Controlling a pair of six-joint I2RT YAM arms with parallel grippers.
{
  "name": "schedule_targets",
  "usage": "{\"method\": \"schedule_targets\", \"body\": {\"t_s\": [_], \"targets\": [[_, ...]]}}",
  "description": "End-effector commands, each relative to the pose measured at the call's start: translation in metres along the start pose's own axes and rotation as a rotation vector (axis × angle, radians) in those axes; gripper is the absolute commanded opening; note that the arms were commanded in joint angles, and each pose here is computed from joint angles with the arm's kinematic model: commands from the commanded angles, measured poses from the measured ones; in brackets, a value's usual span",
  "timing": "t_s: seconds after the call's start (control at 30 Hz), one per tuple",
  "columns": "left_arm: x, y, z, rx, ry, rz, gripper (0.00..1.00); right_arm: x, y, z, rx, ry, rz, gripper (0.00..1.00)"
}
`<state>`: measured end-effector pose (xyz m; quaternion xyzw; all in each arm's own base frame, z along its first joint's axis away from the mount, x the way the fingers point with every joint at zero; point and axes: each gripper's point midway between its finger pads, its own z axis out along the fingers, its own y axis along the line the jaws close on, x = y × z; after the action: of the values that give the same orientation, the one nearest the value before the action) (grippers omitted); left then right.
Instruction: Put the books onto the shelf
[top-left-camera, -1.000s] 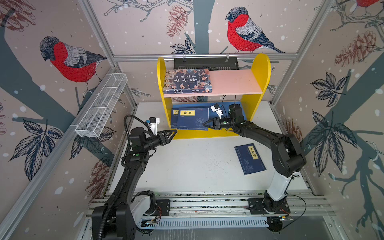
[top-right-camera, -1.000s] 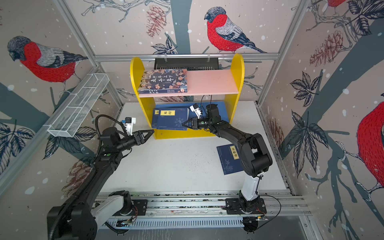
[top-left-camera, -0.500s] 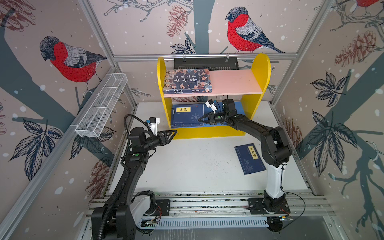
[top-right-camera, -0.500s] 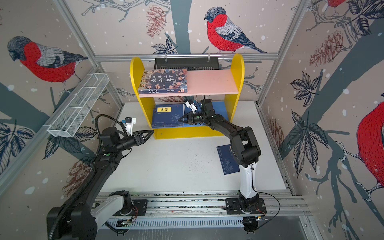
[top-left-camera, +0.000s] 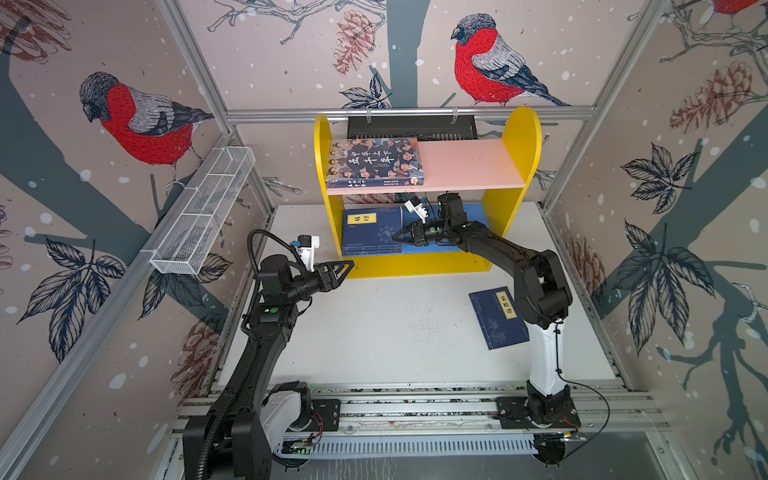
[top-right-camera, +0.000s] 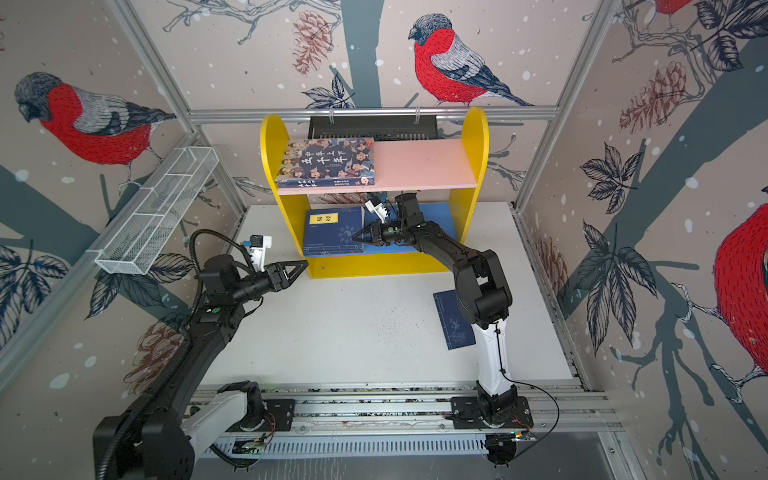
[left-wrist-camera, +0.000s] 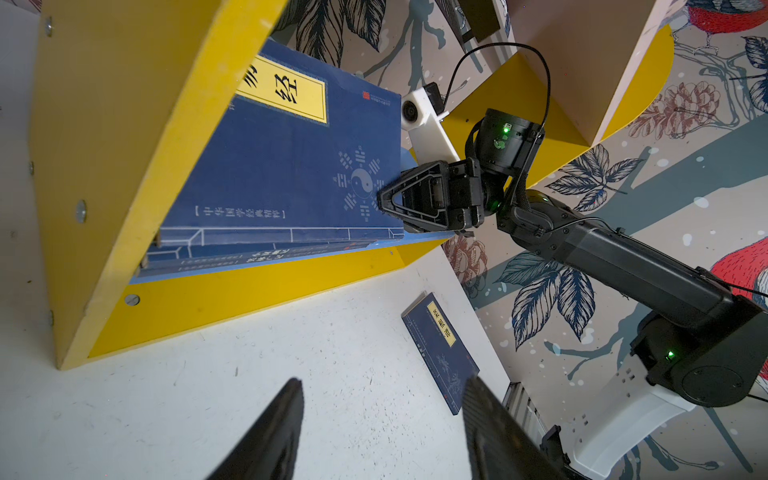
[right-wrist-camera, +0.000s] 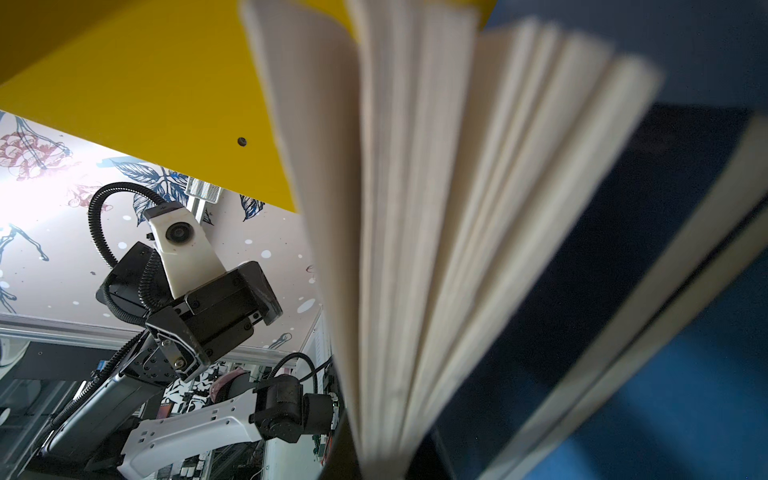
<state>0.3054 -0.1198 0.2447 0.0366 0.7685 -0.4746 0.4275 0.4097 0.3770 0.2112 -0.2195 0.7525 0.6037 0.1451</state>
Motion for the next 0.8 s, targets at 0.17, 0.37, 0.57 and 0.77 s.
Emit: {"method": "schedule_targets", "body": {"t_s": [0.17,0.37,0.57,0.77], "targets": [[0.000,-0.004,-0.001,0.020,-0.001,0.031,0.62,-0.001,0.007,-0.001,-0.023,0.019,-0.031,0.02],[0.000,-0.004,-0.001,0.020,-0.001,0.032,0.62,0.000,0.003,0.002,-0.019,0.029,-0.018,0.04],[0.001,-0.005,-0.001,0.025,-0.001,0.039,0.62,-0.002,-0.002,0.002,0.005,0.024,-0.016,0.17],[0.002,-0.006,-0.002,0.026,-0.001,0.039,0.62,-0.009,-0.008,-0.001,0.096,-0.007,-0.030,0.47]]}}
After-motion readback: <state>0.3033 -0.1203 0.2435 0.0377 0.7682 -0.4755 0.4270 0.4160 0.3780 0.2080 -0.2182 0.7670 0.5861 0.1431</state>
